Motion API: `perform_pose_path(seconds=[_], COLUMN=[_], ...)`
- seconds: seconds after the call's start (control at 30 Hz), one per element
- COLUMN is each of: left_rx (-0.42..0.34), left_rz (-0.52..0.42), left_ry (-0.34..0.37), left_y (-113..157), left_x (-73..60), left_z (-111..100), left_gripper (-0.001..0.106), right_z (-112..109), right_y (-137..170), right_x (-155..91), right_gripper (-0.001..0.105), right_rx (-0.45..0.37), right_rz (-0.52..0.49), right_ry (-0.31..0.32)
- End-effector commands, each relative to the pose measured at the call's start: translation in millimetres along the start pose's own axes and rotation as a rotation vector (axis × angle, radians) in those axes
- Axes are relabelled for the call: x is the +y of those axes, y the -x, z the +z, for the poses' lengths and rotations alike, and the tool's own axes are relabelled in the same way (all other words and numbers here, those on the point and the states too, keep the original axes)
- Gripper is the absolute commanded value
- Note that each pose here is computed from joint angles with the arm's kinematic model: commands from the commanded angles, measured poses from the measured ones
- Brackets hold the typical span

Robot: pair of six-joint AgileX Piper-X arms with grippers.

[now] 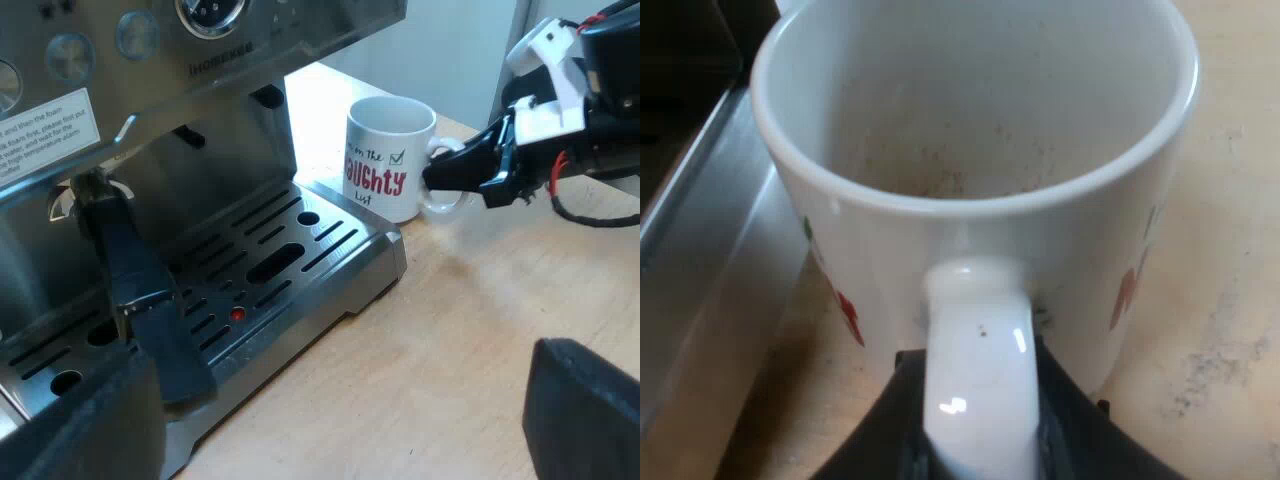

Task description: Place mug into machine

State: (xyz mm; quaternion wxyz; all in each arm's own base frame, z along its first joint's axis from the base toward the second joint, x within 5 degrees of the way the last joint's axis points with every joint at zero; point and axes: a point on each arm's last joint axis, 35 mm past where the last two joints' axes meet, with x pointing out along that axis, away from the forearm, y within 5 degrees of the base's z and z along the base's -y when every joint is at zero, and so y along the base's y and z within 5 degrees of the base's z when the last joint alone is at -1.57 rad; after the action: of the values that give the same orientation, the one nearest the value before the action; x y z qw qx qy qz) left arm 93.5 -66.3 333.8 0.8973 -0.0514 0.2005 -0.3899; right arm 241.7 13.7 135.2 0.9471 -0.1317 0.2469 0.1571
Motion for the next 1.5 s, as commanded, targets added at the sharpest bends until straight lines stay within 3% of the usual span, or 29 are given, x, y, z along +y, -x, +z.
perform_pose_path(seconds=[0.03, 0.4, 0.7, 1.03, 1.2, 1.5], left_rx=[-0.004, -0.004, -0.004, -0.004, -0.004, -0.004], left_rz=[-0.010, -0.010, -0.010, -0.010, -0.010, -0.010], left_ry=[0.007, 0.007, 0.007, 0.007, 0.007, 0.007], left_y=[0.1, 0.1, 0.1, 0.1, 0.1, 0.1], left_x=[-0.7, -0.7, -0.7, -0.7, -0.7, -0.7], left_z=[0.5, 0.5, 0.5, 0.5, 0.5, 0.5], left_gripper=[0.079, 0.079, 0.079, 0.079, 0.079, 0.079], right_z=[13.5, 26.8, 42.9, 45.7, 43.1, 39.7], right_y=[7.9, 41.3, 79.8, 123.5, 138.1, 160.4], right_x=[-1.6, -0.2, 2.9, 12.3, 17.5, 30.7], right_gripper=[0.000, 0.000, 0.000, 0.000, 0.000, 0.000], right_rx=[-0.060, -0.021, -0.082, -0.111, -0.118, -0.177], right_rz=[-0.009, -0.042, -0.064, -0.063, -0.036, 0.134], right_ry=[0.024, 0.040, 0.057, 0.070, 0.071, 0.085])
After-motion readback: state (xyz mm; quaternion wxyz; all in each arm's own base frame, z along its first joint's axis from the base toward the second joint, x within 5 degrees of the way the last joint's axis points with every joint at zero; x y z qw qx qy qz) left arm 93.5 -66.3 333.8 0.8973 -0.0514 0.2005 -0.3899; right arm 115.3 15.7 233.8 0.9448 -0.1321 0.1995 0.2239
